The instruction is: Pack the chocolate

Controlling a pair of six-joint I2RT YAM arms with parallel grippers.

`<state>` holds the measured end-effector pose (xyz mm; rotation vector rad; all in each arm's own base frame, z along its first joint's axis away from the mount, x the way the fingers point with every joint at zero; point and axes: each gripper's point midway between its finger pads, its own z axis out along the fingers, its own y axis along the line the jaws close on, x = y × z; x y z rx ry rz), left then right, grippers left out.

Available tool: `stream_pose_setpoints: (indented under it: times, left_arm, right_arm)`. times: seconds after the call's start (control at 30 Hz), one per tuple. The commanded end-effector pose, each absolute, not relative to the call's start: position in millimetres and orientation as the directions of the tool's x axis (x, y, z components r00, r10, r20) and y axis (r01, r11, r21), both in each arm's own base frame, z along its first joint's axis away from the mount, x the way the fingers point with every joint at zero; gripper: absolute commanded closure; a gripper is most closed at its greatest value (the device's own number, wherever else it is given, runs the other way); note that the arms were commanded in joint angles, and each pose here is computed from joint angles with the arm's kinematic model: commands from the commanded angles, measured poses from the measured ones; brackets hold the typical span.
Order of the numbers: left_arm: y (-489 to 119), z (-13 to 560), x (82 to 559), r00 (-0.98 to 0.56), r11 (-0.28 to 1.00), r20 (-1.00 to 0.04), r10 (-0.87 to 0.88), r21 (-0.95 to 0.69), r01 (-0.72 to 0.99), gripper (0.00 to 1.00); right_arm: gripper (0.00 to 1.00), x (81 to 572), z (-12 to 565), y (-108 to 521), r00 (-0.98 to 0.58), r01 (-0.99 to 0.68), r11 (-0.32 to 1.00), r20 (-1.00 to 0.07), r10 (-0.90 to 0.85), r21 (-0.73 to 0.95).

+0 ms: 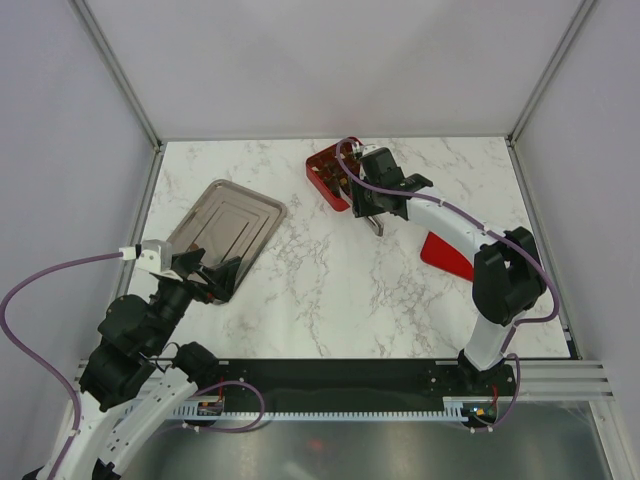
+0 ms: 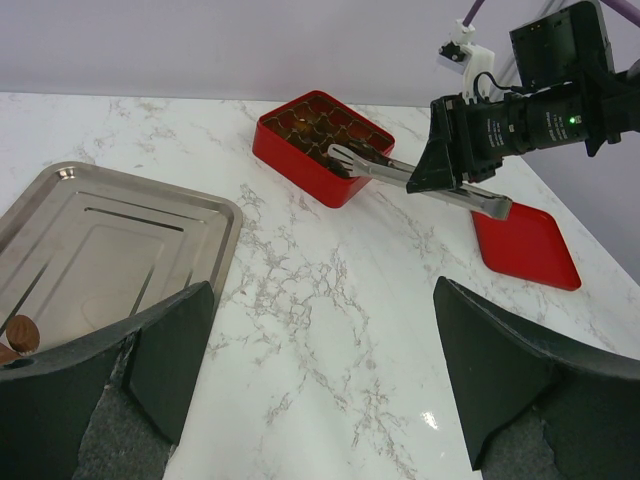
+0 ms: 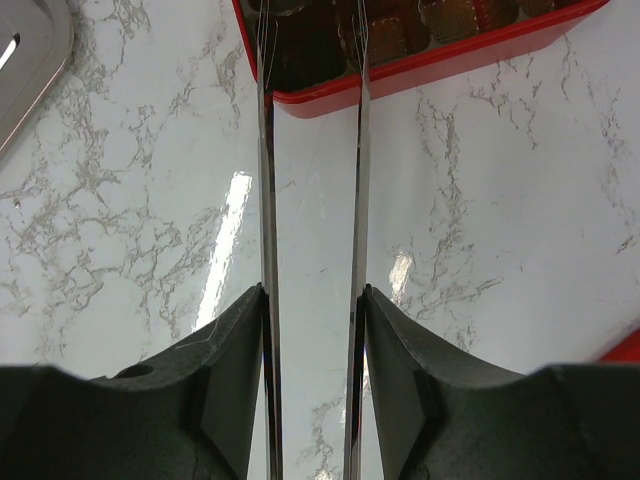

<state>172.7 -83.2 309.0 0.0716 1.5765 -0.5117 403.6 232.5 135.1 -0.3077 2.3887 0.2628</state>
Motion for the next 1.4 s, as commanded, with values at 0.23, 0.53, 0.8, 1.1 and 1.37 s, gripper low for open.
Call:
stream_pose_setpoints:
  times: [0.23,0.53,0.8,1.1,1.37]
  left_arm:
    - [-81.4,316.6,174.0,-0.046,0.899,-0.966,-0.255,-0.254,0.357,0.0]
    - [-82.4,316.7,173.9,-0.047,0.898,-0.967,-0.249,-0.249,0.362,0.0]
    - [-81.6,318.8,172.0,-0.037,0.896,-0.967,-0.253,-0.248,0.368,0.0]
    - [-80.9,321.4,169.9,-0.027,0.893,-0.965,-0.261,-0.252,0.373,0.0]
    - [-82.8,320.9,169.7,-0.031,0.889,-0.965,-0.261,-0.253,0.381,0.0]
  right_arm:
    - [0.5,419.7,209.9,252.1,-0.612,-0.348,0.924,-0.785,-0.098,0.156]
    - [0.51,409.5,220.6,308.0,-0.553,-0.465,0.871,-0.82,-0.144,0.16]
    - [0.5,362.7,207.8,428.9,-0.469,-0.711,0.68,-0.842,-0.268,0.18]
    - [0.47,320.5,183.6,519.0,-0.323,-0.87,0.476,-0.876,-0.358,0.127]
    - [0.46,310.7,140.4,550.6,-0.338,-0.895,0.416,-0.855,-0.393,0.162]
